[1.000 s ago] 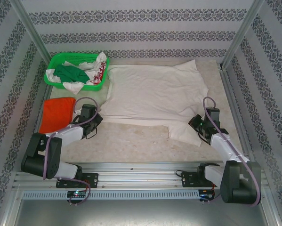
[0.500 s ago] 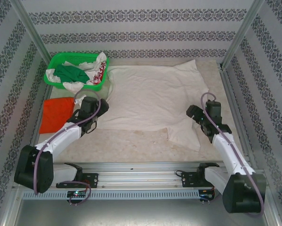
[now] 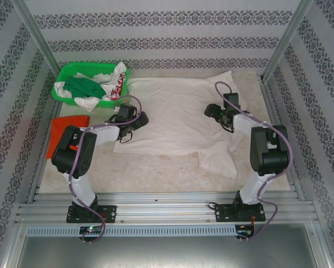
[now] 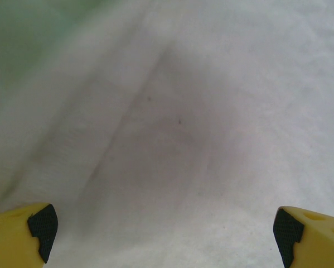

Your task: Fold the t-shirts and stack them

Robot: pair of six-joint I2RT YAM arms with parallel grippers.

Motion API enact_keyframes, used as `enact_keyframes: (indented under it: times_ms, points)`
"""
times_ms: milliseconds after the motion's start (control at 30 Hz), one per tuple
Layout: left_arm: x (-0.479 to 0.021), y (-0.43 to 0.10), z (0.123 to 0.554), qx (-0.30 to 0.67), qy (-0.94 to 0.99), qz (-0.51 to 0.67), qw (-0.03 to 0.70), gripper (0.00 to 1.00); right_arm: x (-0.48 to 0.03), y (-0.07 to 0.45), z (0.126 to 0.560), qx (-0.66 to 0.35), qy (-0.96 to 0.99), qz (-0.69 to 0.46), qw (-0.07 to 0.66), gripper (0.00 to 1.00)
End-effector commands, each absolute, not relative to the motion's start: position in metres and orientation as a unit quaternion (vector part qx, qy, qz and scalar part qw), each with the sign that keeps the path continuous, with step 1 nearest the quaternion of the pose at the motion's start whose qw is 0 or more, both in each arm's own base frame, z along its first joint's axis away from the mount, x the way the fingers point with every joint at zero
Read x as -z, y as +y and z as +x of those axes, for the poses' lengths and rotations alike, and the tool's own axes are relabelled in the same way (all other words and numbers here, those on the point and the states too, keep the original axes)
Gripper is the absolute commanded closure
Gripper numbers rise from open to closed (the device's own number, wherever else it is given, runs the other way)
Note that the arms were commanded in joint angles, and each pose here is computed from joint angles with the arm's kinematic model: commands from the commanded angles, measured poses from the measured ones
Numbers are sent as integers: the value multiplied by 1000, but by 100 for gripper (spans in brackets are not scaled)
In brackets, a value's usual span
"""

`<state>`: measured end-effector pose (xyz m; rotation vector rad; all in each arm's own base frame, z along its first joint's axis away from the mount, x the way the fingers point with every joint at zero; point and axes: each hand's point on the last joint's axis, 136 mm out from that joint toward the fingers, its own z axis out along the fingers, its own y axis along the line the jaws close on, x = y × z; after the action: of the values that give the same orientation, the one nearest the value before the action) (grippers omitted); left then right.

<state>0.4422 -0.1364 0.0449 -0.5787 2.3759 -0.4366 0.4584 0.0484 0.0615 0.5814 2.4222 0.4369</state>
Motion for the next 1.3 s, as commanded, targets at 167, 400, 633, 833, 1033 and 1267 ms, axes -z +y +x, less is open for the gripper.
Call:
enact_keyframes:
  times_ms: [167, 400, 633, 833, 1033, 1267]
  points:
    - [-29, -161, 429, 205, 905, -234, 292, 0, -24, 22, 472, -190, 902, 302, 245, 16]
    - [-22, -186, 415, 227, 906, -233, 270, 0, -13, -11, 465, -168, 895, 344, 230, 15]
    - [-80, -194, 429, 210, 894, -205, 340, 0, -37, -21, 468, -168, 895, 323, 258, 14]
    - [-102, -196, 465, 165, 899, -165, 372, 17, -55, -18, 471, -179, 890, 314, 279, 13]
    - [-77, -189, 498, 138, 907, -185, 351, 16, -58, -16, 470, -185, 889, 311, 282, 13]
    - [-57, -146, 512, 113, 903, -234, 342, 14, -52, -21, 464, -180, 890, 315, 276, 12]
